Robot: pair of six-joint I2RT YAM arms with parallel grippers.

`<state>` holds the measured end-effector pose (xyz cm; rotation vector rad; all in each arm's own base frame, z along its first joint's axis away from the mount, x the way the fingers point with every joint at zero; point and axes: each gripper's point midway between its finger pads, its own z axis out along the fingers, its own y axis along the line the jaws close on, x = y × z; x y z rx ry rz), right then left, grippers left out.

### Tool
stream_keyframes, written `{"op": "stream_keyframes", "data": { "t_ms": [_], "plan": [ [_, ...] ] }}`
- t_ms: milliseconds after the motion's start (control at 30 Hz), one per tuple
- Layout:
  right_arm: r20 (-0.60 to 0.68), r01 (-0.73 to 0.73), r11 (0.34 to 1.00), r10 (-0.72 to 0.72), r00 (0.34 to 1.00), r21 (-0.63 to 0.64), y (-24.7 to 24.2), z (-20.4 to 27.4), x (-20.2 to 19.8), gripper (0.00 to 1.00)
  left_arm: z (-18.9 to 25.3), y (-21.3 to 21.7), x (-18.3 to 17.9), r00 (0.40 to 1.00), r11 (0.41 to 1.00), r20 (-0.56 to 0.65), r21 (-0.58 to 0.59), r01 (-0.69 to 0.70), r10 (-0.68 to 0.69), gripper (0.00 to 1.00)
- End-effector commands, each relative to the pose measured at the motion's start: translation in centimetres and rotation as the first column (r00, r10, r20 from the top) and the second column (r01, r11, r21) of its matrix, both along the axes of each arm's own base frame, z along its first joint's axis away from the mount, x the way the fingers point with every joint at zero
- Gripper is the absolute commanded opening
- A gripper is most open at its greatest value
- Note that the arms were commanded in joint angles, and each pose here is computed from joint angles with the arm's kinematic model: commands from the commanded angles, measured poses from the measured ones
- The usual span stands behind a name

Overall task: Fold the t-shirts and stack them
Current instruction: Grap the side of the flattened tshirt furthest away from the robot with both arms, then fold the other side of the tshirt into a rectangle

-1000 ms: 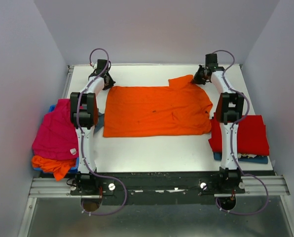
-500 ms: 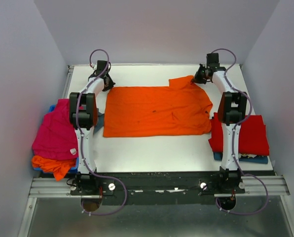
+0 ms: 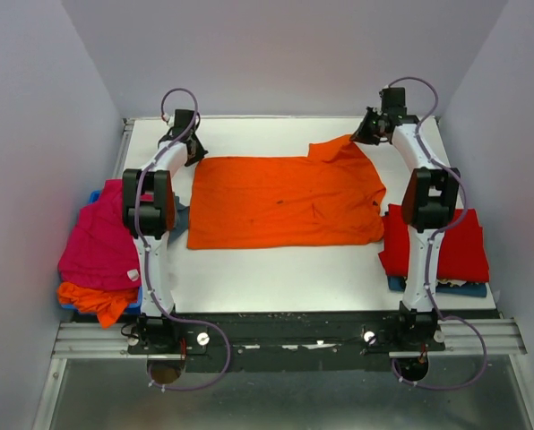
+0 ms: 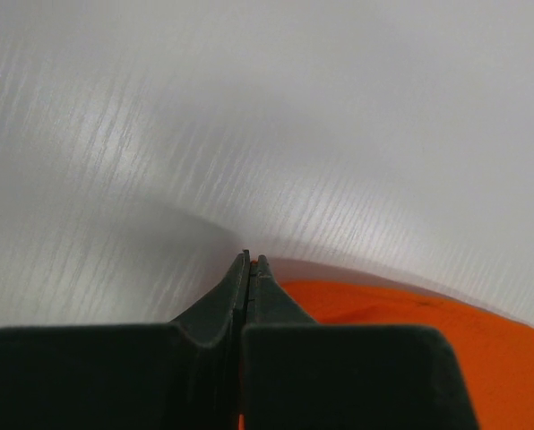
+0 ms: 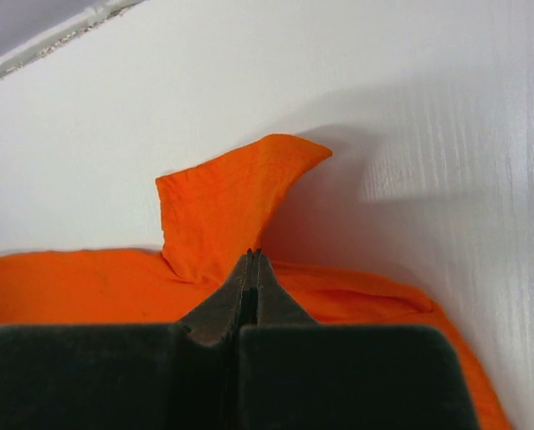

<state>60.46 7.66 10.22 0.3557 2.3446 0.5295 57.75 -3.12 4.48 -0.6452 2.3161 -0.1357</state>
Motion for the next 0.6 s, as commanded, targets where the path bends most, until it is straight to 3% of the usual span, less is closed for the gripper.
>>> {"op": "stream_keyframes", "data": {
  "t_ms": [0, 567],
  "plan": [
    [0.016, -0.028, 0.999, 0.028, 1.0, 0.022, 0.0, 1.5, -0.6, 0.01, 4.0, 0.9, 1.0, 0.996, 0.999, 0.083, 0.028, -0.015, 0.012, 0.0],
    [-0.026, -0.049, 0.994, 0.052, 0.998, 0.093, -1.1, 3.3, -3.3, 0.01, 6.5, 1.6, -0.5, 0.988, 0.998, 0.152, 0.062, -0.03, 0.02, 0.0]
  ]
}}
